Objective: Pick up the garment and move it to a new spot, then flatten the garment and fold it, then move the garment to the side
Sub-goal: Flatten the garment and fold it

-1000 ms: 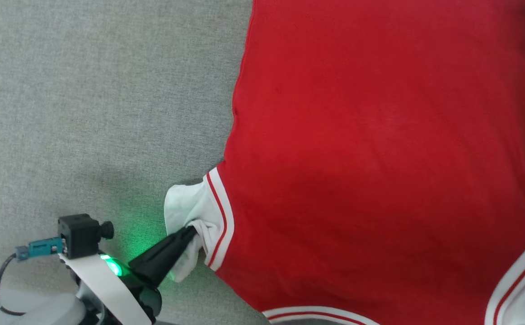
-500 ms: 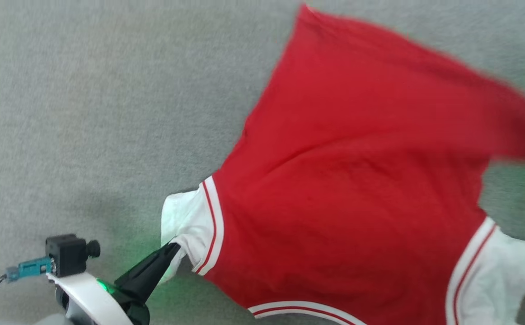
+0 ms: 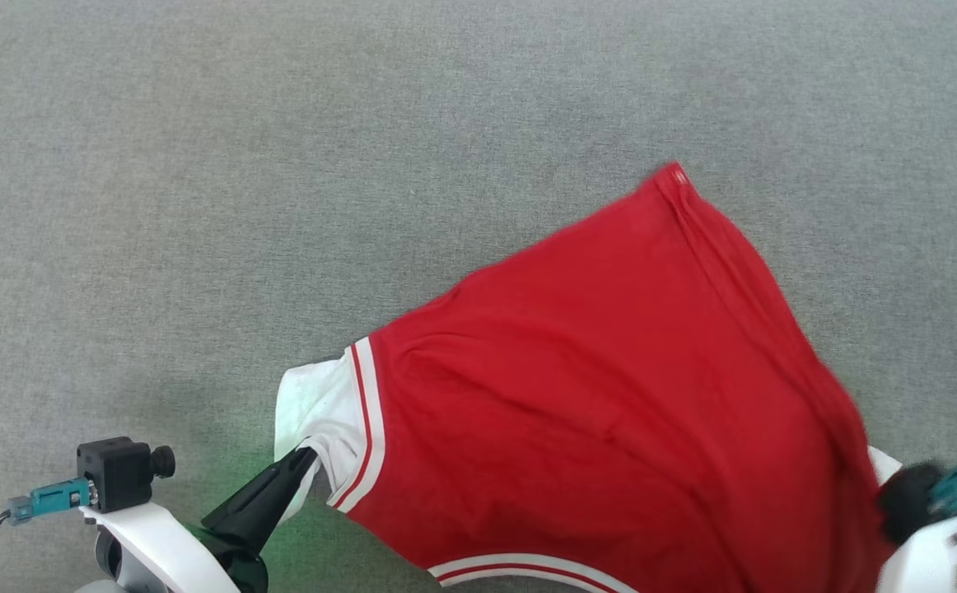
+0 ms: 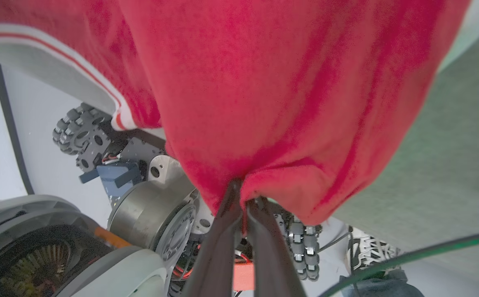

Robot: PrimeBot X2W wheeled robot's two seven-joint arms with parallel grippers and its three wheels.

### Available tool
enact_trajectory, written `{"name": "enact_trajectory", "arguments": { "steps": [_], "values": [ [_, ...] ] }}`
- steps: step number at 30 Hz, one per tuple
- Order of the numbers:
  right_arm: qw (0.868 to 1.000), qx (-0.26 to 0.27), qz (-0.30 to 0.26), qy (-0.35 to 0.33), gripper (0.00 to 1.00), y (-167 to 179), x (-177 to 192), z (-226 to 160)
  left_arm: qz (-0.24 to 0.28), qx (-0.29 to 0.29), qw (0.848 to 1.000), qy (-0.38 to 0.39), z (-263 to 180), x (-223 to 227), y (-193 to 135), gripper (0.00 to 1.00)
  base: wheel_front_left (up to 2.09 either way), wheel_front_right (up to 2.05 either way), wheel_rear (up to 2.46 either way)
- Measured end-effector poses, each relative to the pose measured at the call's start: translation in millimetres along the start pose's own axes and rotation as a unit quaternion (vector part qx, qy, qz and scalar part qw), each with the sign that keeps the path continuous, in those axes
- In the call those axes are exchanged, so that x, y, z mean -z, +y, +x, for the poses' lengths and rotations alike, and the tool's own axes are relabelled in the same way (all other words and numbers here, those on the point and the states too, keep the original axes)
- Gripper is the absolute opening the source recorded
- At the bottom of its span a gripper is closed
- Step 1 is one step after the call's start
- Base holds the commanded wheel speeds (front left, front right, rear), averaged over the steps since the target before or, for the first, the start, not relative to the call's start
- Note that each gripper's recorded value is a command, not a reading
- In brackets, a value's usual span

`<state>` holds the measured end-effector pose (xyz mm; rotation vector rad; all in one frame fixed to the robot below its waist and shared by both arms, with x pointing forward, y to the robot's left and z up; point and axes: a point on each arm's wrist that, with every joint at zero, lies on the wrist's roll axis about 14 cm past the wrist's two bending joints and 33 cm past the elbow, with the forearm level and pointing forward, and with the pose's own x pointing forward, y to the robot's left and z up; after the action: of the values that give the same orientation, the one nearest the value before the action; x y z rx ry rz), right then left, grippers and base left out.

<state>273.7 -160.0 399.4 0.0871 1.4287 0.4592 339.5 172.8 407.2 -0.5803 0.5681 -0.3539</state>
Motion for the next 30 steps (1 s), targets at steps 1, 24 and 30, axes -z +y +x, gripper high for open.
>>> {"name": "enact_trajectory", "arguments": {
  "steps": [1,24,30],
  "values": [
    [1.0,-0.008,0.001,0.012,0.0,4,7,5,0.0,0.0,1.0,0.0,0,0,0,0.0,0.0,0.0,0.0],
    [0.946,0.083,-0.133,-0.284,1.0,-13,-220,-51,-0.01,-0.009,1.0,0.0,13,0,8,0.0,0.0,0.0,0.0],
    [0.957,0.066,-0.143,-0.243,1.0,-1,-254,10,-0.016,-0.017,1.0,0.001,14,2,11,0.0,0.0,0.0,0.0]
  ]
}}
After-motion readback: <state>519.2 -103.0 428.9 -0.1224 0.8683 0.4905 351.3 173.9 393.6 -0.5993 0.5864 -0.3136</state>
